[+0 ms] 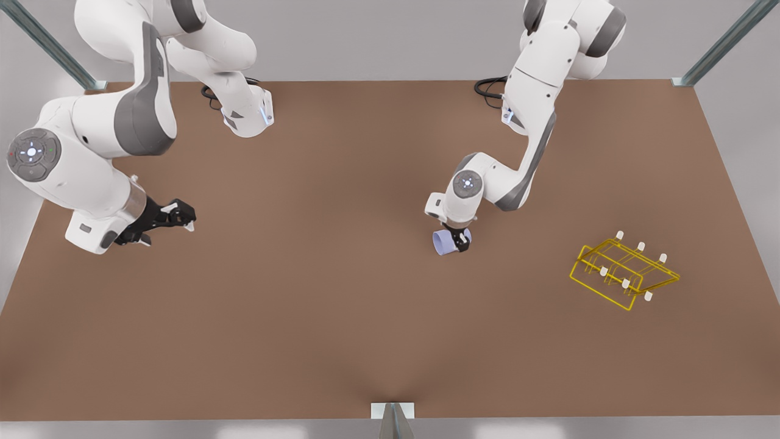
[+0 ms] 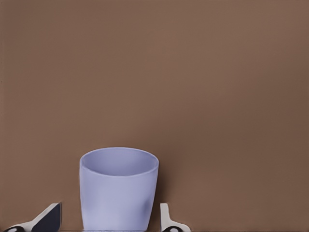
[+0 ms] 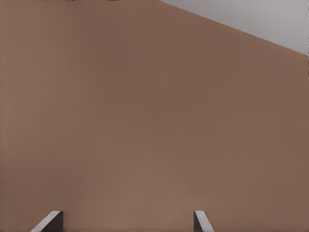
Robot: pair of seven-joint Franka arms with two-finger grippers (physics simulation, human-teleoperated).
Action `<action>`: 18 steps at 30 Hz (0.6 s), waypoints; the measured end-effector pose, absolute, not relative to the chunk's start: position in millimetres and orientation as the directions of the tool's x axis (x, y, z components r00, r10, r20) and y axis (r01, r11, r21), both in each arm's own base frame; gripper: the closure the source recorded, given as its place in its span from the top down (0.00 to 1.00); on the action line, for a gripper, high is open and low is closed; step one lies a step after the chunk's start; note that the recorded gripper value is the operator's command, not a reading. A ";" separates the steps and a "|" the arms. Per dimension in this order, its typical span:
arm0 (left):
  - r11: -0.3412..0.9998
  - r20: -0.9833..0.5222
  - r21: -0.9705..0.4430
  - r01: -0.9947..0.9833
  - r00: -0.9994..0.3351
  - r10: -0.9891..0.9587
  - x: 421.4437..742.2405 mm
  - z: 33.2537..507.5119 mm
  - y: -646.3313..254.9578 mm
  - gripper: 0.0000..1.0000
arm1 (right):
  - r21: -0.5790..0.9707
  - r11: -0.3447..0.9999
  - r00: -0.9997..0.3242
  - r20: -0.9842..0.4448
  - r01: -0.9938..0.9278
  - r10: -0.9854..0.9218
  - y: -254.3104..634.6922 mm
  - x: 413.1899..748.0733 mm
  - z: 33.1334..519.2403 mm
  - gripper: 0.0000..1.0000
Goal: Place the cup on the cup holder
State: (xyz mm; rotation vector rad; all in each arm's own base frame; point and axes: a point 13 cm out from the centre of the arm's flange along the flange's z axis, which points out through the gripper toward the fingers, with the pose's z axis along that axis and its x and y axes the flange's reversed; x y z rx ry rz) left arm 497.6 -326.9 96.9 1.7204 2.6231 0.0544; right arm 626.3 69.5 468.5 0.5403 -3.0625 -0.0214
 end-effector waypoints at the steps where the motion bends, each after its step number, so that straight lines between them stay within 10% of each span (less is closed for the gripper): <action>1: 0.402 0.019 0.033 0.915 -0.403 0.915 500.6 94.9 -321.3 1.00 | 0.018 0.943 -0.943 0.026 -0.331 -0.332 68.9 627.5 468.4 1.00; 18: 0.375 0.051 0.011 0.927 -0.375 0.926 492.7 50.0 -317.7 1.00 | 0.007 0.972 -0.972 0.000 -0.235 -0.235 71.9 635.6 468.2 1.00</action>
